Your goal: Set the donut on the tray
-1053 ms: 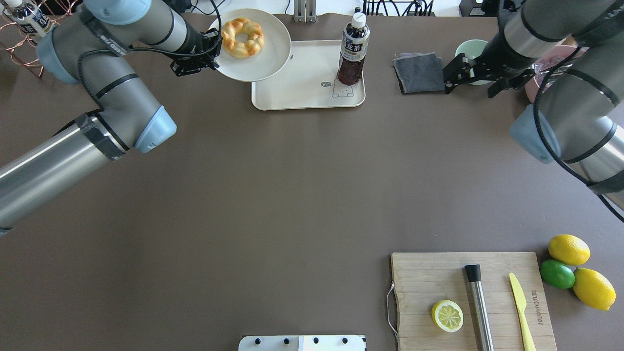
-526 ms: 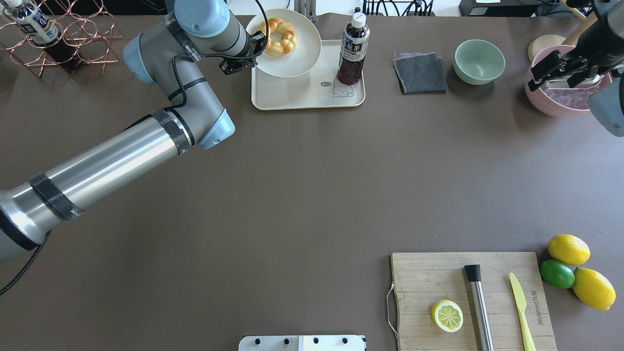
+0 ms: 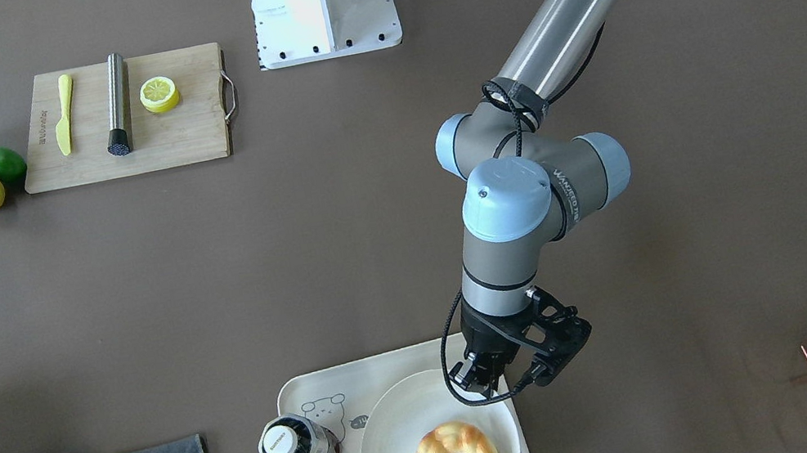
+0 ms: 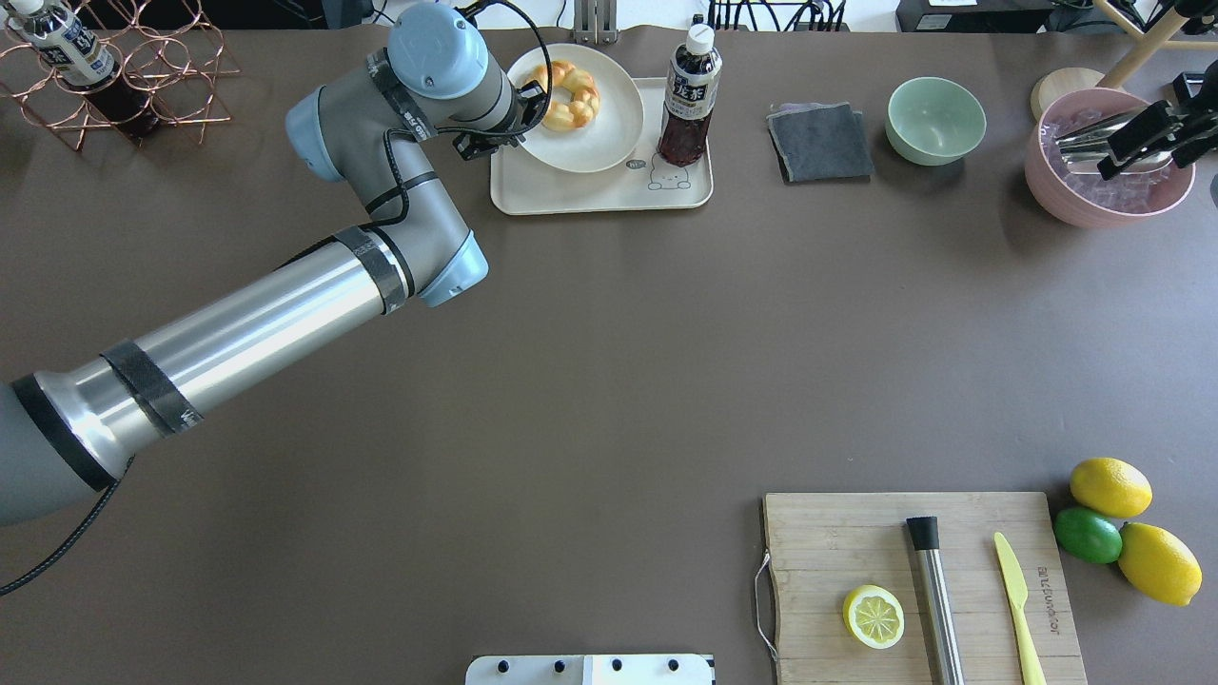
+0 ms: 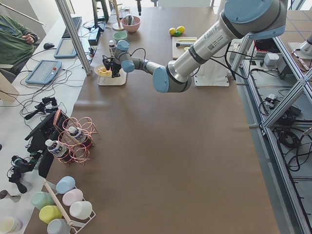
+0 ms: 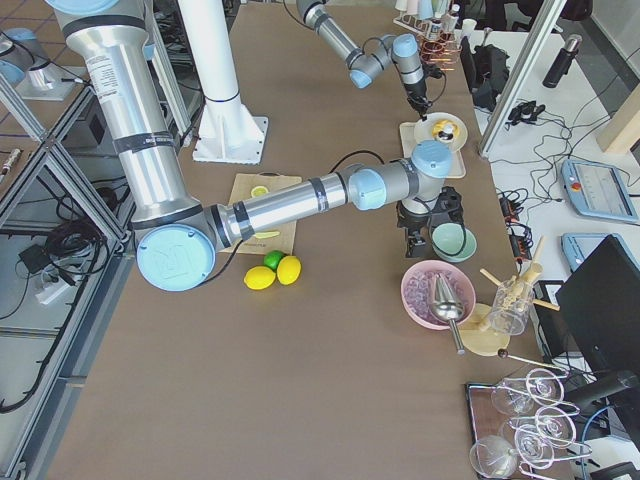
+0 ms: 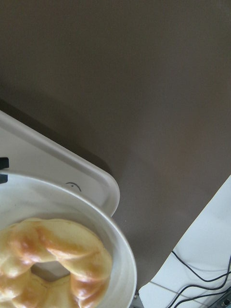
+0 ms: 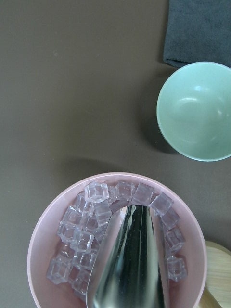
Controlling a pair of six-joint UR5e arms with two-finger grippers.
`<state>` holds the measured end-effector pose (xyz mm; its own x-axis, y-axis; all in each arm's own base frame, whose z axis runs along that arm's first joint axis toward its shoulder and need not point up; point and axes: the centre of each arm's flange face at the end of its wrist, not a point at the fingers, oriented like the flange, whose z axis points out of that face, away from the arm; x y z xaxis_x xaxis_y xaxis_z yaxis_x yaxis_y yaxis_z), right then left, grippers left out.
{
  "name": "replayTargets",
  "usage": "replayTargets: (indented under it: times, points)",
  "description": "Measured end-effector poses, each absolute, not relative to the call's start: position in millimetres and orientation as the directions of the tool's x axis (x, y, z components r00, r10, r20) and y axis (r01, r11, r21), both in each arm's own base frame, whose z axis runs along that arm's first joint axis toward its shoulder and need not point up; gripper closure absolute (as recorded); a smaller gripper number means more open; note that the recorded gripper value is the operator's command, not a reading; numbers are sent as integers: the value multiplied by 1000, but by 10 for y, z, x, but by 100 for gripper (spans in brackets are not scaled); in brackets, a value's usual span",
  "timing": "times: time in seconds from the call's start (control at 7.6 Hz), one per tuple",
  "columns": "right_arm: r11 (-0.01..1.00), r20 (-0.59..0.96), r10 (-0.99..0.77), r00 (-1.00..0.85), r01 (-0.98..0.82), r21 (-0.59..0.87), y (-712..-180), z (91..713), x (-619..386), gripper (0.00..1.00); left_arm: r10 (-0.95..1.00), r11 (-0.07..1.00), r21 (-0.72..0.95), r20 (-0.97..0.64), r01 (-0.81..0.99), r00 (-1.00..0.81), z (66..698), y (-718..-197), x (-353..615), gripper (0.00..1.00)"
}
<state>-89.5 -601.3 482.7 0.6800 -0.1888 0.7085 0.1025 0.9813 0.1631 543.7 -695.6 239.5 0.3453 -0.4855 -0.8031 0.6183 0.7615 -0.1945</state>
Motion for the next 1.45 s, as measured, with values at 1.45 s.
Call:
replayTargets:
  times: [1.45]
  points:
    - [997,660,-67,748,27,71,-5544,6131,540,0,232,951,311,-713,1,662,5606,-5776,1075,0]
